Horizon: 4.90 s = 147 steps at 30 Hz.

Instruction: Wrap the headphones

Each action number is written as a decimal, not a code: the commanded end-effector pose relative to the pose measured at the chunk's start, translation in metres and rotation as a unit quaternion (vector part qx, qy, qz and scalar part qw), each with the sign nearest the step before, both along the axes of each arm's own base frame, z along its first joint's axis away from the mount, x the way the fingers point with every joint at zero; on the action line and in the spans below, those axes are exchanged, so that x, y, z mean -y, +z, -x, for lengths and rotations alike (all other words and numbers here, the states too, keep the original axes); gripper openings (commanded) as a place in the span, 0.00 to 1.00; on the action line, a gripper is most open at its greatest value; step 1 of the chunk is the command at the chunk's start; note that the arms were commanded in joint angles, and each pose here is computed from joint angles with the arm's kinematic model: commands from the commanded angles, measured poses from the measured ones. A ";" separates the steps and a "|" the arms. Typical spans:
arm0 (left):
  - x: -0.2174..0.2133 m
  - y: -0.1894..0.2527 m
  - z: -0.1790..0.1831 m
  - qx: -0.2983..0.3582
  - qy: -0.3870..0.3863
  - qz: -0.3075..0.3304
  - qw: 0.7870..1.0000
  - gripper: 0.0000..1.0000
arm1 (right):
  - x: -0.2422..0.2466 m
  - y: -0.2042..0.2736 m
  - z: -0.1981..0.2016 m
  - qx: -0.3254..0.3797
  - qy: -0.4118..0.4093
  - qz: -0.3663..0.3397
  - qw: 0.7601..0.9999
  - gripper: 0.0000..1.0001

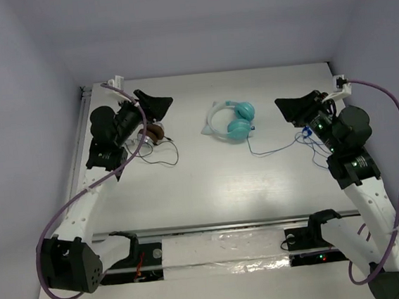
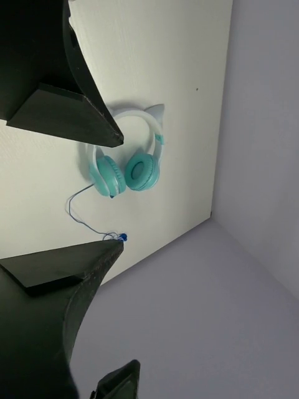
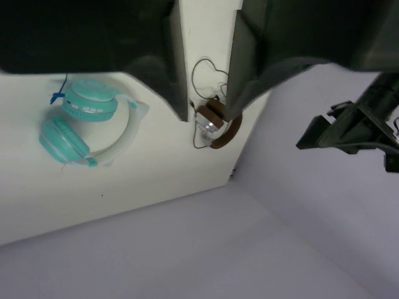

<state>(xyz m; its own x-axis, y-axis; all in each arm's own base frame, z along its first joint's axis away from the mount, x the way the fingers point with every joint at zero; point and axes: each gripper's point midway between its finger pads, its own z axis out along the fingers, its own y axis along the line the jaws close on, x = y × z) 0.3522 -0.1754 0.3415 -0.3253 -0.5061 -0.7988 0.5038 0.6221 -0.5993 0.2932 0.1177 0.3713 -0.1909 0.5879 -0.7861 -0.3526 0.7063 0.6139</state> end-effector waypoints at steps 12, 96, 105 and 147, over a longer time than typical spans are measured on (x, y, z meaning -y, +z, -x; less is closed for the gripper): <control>0.019 -0.049 -0.084 -0.062 0.103 -0.087 0.989 0.00 | -0.008 -0.013 -0.004 -0.001 0.025 -0.005 1.000 0.00; 0.107 -0.024 -0.133 -0.052 -0.004 -0.325 0.944 0.00 | -0.047 -0.075 -0.035 -0.042 0.108 0.038 0.993 0.30; 0.058 0.043 -0.118 -0.048 0.020 -0.229 0.972 0.00 | -0.055 -0.067 -0.033 -0.012 0.144 0.077 0.987 0.84; 0.003 0.223 -0.014 0.089 -0.021 -0.099 0.991 0.00 | -0.062 -0.091 -0.064 -0.028 0.152 0.132 0.979 0.41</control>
